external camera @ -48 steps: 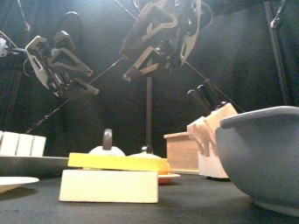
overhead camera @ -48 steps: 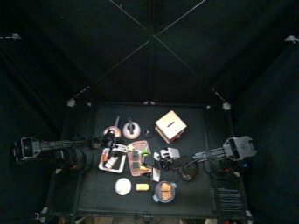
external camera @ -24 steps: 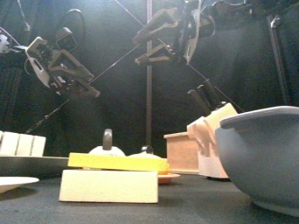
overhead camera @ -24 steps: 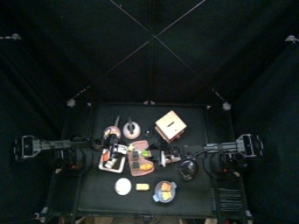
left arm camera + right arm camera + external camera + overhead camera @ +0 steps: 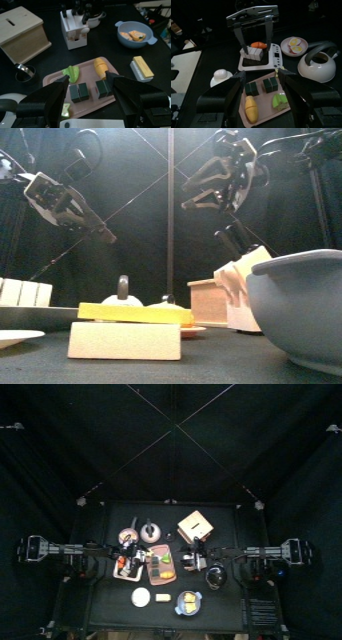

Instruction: Grab half of green sushi roll

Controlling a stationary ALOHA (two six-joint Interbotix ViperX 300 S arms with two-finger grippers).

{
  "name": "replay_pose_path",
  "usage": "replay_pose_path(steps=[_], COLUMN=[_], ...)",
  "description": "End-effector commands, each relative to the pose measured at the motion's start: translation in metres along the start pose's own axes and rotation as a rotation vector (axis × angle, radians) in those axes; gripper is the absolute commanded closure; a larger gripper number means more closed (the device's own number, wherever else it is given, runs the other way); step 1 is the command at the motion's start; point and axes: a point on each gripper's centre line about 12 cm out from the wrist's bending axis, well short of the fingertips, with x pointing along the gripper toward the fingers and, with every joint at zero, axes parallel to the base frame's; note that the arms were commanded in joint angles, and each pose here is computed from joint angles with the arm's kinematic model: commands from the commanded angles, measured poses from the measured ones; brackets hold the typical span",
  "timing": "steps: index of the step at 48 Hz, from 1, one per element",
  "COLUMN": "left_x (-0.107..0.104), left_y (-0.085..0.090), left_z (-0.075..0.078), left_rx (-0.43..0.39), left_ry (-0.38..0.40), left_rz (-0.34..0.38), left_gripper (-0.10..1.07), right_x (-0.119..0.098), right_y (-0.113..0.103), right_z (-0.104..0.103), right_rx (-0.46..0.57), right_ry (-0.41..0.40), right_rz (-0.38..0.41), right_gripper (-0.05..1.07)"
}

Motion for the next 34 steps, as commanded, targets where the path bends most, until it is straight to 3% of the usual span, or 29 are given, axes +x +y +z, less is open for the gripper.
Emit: replay_pose_path(steps=[1, 7, 21, 34], left_x=[0.006, 0.019, 0.055, 0.074], left_y=[0.001, -0.002, -0.008, -0.005], left_z=[0.015, 0.012, -0.011, -0.026], left_rx=[-0.007, -0.051, -0.124, -0.128], left_ry=[0.034, 0.117, 0.257, 0.334], left_rz=[0.047, 0.071, 0.065, 0.077], left_gripper=[0.04, 0.04, 0.04, 0.04], right_x=[-0.011, -0.025, -0.073, -0.082], right_y=[0.004, 0.007, 0.014, 0.013], right_z=[0.01, 0.009, 0.003, -0.004], right_rx=[0.003, 0.003, 0.024, 0.014], right_ry=[-0.061, -0.075, -0.157, -0.159], right_rz=[0.021, 0.028, 0.043, 0.041], right_gripper=[0.14, 0.14, 0.14, 0.14])
